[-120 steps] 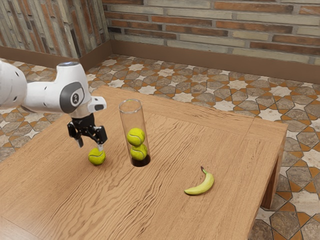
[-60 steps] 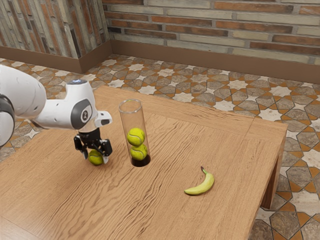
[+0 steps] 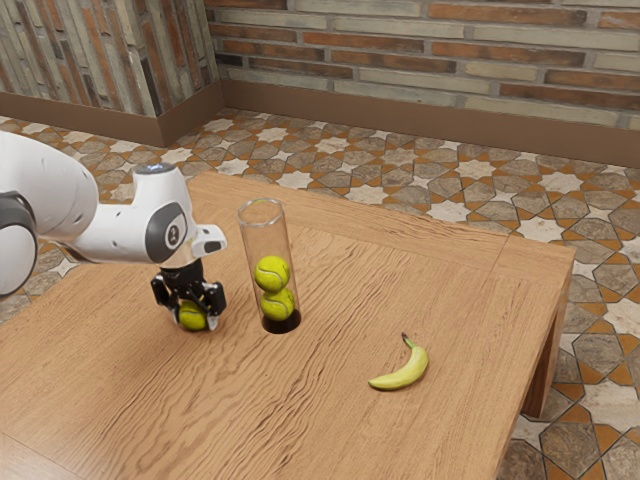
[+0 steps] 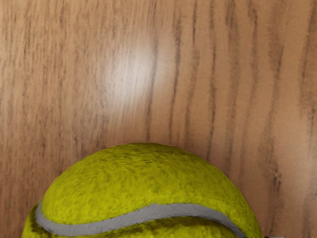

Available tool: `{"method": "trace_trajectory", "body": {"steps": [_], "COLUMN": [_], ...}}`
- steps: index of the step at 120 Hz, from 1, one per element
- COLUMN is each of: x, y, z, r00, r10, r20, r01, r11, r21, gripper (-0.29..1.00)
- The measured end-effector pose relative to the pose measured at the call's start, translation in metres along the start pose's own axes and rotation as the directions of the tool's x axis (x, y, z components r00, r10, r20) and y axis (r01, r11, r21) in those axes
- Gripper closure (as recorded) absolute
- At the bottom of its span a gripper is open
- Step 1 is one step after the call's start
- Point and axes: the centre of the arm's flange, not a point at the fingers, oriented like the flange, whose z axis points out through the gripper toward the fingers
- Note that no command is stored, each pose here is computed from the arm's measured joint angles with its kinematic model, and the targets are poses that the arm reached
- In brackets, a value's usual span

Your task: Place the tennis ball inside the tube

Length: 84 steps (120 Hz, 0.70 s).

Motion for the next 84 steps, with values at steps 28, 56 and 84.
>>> {"method": "trace_trajectory", "body": {"steps": [28,56,84], "x": [0.001,0.001,0.006], "y": [-0.002,0.006,0.014], "z": [-0.004,-0.048,-0.177], "r00": [1.000,0.997,0.974], "r10": [-0.004,0.013,0.051], "r20": [-0.008,-0.075,-0.220], "r01": [0.004,-0.014,-0.058], "r11": [1.000,1.000,0.998], "r21": [-0.002,-0.014,-0.028], "gripper": [0.27,0.32,0.35]}}
